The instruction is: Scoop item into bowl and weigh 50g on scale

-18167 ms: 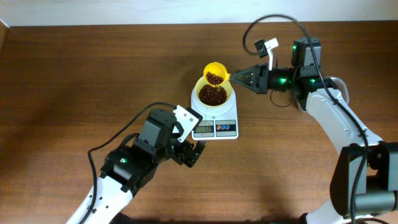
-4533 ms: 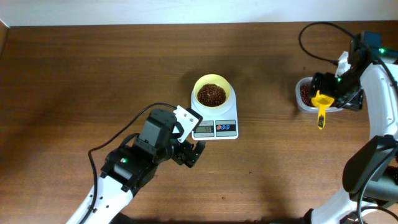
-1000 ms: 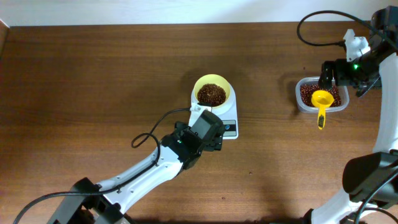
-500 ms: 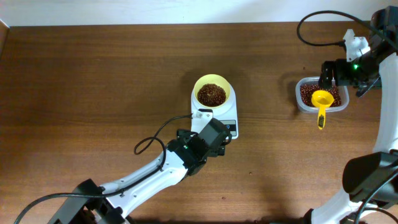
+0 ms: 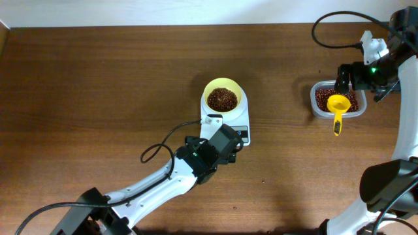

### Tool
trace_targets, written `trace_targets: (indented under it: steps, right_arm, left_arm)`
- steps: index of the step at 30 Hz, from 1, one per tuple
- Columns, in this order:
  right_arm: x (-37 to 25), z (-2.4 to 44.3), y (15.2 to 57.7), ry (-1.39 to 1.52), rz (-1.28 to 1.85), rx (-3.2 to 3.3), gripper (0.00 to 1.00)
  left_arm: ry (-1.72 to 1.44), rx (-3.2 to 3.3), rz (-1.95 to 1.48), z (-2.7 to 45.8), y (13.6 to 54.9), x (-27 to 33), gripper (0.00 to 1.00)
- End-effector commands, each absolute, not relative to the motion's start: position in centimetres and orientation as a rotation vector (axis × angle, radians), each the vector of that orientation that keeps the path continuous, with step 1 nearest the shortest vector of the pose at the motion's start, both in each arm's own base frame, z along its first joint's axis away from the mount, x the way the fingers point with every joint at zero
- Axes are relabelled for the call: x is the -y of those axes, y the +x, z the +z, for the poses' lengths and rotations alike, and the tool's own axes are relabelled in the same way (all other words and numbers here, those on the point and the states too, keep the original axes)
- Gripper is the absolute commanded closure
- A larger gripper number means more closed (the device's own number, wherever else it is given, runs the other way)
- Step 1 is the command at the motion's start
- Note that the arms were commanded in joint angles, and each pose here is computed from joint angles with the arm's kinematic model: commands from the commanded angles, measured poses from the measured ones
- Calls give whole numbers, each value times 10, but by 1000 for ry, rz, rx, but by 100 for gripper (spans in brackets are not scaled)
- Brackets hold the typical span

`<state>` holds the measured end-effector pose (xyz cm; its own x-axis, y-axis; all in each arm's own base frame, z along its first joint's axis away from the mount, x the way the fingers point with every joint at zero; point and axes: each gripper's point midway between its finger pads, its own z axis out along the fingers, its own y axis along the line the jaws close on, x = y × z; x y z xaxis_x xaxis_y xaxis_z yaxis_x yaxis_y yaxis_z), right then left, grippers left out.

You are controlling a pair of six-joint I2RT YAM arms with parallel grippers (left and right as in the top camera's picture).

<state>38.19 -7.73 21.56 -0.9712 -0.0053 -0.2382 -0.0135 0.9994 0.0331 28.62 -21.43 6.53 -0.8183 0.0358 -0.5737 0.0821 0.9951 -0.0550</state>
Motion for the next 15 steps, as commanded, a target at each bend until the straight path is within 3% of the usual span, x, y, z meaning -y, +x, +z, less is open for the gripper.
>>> trace_targets:
  steps: [1,15]
  right_arm:
    - [80,226,383,-10,25,-2872,1]
    - [80,226,383,-10,25,-2872,1]
  left_arm:
    - [62,-2519,-84,66,289,214,1]
    - [60,-2517,-81,66,289,213,1]
